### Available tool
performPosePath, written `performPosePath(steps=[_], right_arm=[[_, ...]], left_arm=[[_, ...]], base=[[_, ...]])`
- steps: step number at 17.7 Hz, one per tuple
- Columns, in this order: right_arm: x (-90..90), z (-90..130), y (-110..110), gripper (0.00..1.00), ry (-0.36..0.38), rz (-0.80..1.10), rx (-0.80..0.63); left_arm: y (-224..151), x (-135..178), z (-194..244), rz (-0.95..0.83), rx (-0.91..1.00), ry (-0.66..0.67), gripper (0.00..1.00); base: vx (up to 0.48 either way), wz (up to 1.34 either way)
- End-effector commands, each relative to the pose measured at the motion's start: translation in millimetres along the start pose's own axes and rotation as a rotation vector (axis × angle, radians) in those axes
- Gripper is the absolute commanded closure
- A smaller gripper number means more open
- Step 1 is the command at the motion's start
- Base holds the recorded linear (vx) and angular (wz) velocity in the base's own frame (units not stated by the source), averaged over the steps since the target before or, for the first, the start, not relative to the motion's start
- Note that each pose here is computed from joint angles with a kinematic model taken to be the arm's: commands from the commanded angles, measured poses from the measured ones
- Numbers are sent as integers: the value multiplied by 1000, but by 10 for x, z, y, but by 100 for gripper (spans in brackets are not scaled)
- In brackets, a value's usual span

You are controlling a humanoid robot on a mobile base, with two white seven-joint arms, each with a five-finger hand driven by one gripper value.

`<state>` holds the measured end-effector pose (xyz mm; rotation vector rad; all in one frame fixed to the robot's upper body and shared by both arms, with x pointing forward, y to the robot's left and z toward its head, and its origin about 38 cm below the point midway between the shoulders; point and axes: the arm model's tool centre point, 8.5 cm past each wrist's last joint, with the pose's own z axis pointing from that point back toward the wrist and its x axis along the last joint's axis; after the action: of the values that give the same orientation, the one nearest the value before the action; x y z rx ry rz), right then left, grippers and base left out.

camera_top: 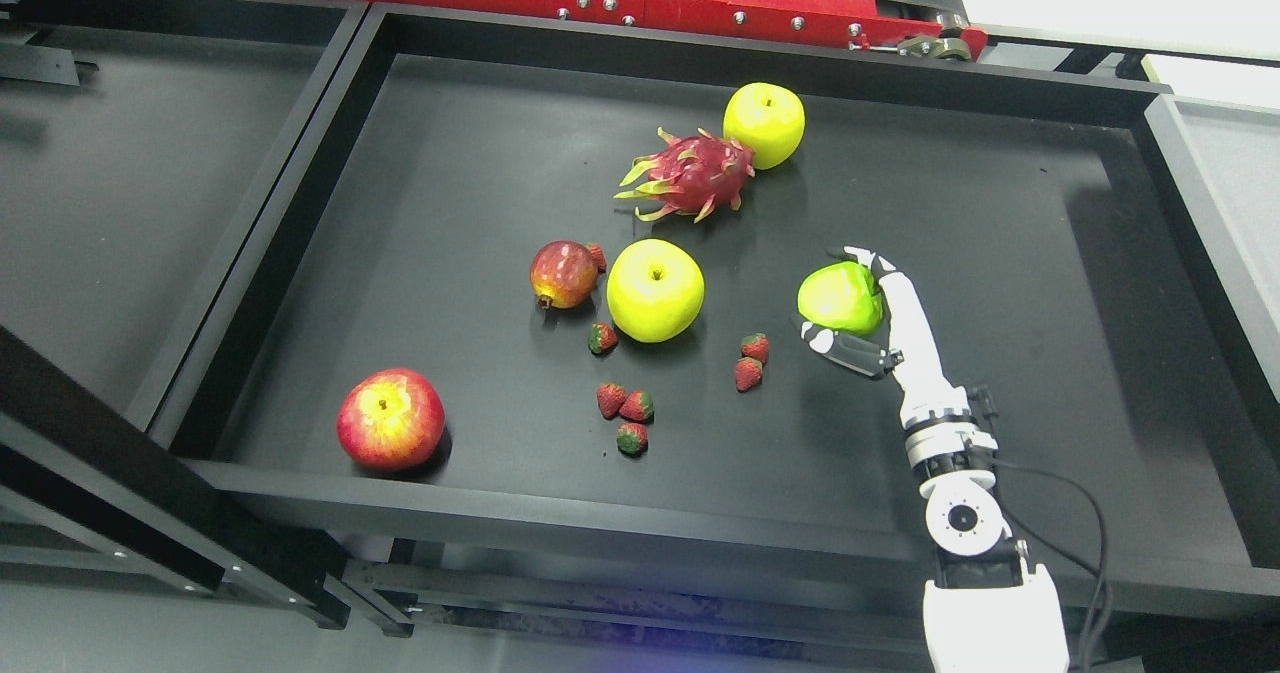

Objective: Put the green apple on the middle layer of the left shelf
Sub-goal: 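Carry the green apple over the shelf tray and lower it down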

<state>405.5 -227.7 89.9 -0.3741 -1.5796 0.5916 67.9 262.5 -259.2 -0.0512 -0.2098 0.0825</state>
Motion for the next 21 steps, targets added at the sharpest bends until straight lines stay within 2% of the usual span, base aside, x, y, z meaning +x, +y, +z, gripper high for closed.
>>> performPosePath(steps=[1,4,7,9,10,11,12,13,14,16,19,21], right_arm=[[-449,-308,152,99,161,41,88],[-662,-311,171,95,283,23,82],[-759,-280,43,95,320,7,36],[-796,-267,6,87,345,1,17],[-821,-254,-15,76,359,-2,4],[-833,-249,-35,61,365,-6,-9],[-839,-245,-56,32,368,-11,-17],[-843,-239,-69,20,368,-23,-22],[-823,-237,-87,17,355,-46,-27],[-695,-248,-152,0,303,-92,-49],[-411,-224,-287,0,190,-98,-93],[-192,-137,-381,0,55,-120,-135]], left_arm=[[111,11,14,-3,17,0,0],[111,12,14,-3,17,-2,0],[111,12,14,-3,17,-2,0],[111,12,14,-3,17,-2,0],[111,12,14,-3,17,-2,0],[111,11,14,-3,17,0,0],[111,12,14,-3,17,-2,0],[111,12,14,-3,17,-2,0],[111,12,14,-3,17,-2,0],[110,12,14,-6,17,-1,0],[111,12,14,-3,17,-2,0],[111,12,14,-3,17,-2,0]], base=[[48,-76],[27,-35],[12,12],[0,0],[0,0],[0,0],[0,0],[0,0],[0,0],[0,0],[0,0],[0,0]])
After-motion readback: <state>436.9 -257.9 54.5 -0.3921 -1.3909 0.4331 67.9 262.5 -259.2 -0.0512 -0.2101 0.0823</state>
